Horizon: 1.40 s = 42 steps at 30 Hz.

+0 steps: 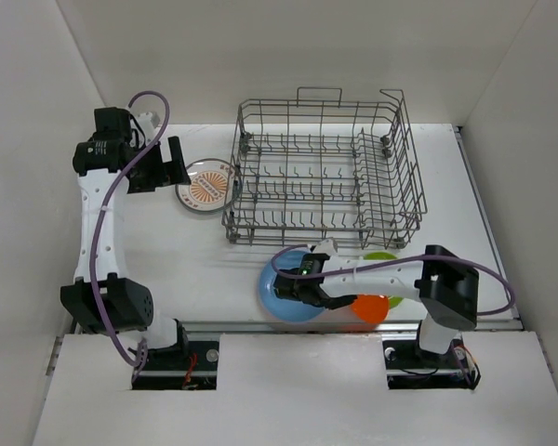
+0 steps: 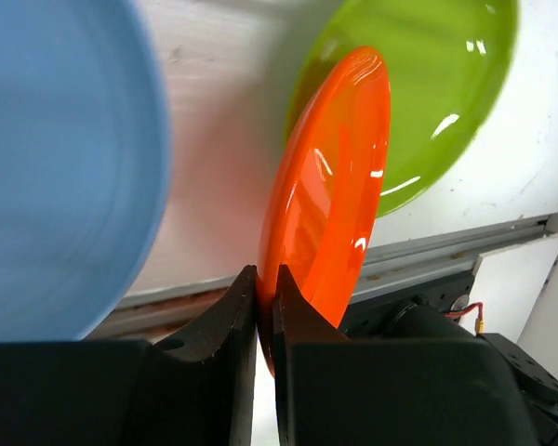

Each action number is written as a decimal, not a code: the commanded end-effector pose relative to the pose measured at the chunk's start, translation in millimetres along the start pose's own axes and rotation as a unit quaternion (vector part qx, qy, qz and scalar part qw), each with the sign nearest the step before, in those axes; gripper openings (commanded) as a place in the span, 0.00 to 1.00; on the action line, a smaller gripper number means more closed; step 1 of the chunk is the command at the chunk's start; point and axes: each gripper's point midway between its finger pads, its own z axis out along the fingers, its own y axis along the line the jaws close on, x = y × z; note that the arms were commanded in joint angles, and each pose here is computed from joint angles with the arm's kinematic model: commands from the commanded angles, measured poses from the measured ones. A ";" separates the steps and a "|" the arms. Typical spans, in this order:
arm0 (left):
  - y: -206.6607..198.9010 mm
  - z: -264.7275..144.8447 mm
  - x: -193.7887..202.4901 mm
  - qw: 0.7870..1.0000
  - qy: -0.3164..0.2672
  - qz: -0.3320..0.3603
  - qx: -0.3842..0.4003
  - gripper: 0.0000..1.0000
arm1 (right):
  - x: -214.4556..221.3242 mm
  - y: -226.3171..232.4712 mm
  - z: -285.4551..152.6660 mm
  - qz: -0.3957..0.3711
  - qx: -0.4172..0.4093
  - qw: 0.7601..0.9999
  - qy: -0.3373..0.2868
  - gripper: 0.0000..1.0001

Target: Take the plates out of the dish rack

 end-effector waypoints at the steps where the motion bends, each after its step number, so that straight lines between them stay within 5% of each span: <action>1: 3.9 -7.1 -2.8 1.000 -0.023 0.018 -0.011 1.00 | -2.9 -21.8 2.1 0.028 0.028 0.999 -0.010 0.00; 9: 4.6 -5.5 2.0 1.000 -0.014 0.016 -0.011 1.00 | -16.1 -42.9 21.2 0.050 0.071 0.996 -0.013 0.00; 11: 4.6 -5.5 2.0 1.000 -0.014 0.016 -0.011 1.00 | -23.8 -47.9 26.4 0.065 0.082 0.994 -0.009 0.09; 13: 4.8 -4.4 -0.2 1.000 -0.014 0.016 -0.011 1.00 | -26.8 -45.2 25.4 0.067 0.080 0.994 -0.010 0.24; 14: 5.2 -4.7 2.4 1.000 -0.009 0.019 -0.011 1.00 | -26.8 -45.2 25.4 0.067 0.080 0.994 -0.010 0.55; 17: 6.1 -1.7 2.9 1.000 -0.004 0.017 -0.011 1.00 | -28.6 -41.3 23.4 0.060 0.074 0.995 -0.005 0.76; 23: 9.2 -0.4 7.6 1.000 0.005 0.025 -0.016 1.00 | -32.6 -16.5 0.3 0.066 0.023 0.997 -0.010 0.87; 31: 11.4 5.1 13.2 0.999 0.023 0.024 -0.016 1.00 | -21.2 -40.1 -2.4 0.136 0.002 0.991 0.002 0.89; 38: 33.0 -12.0 -0.1 0.998 -0.005 0.008 -0.063 1.00 | -122.9 -63.2 -135.1 0.182 -0.188 0.952 -0.160 1.00; 42: 59.4 -36.1 -5.1 0.991 -0.042 -0.031 -0.126 1.00 | -181.7 -161.9 -221.5 0.281 -0.217 0.881 -0.313 1.00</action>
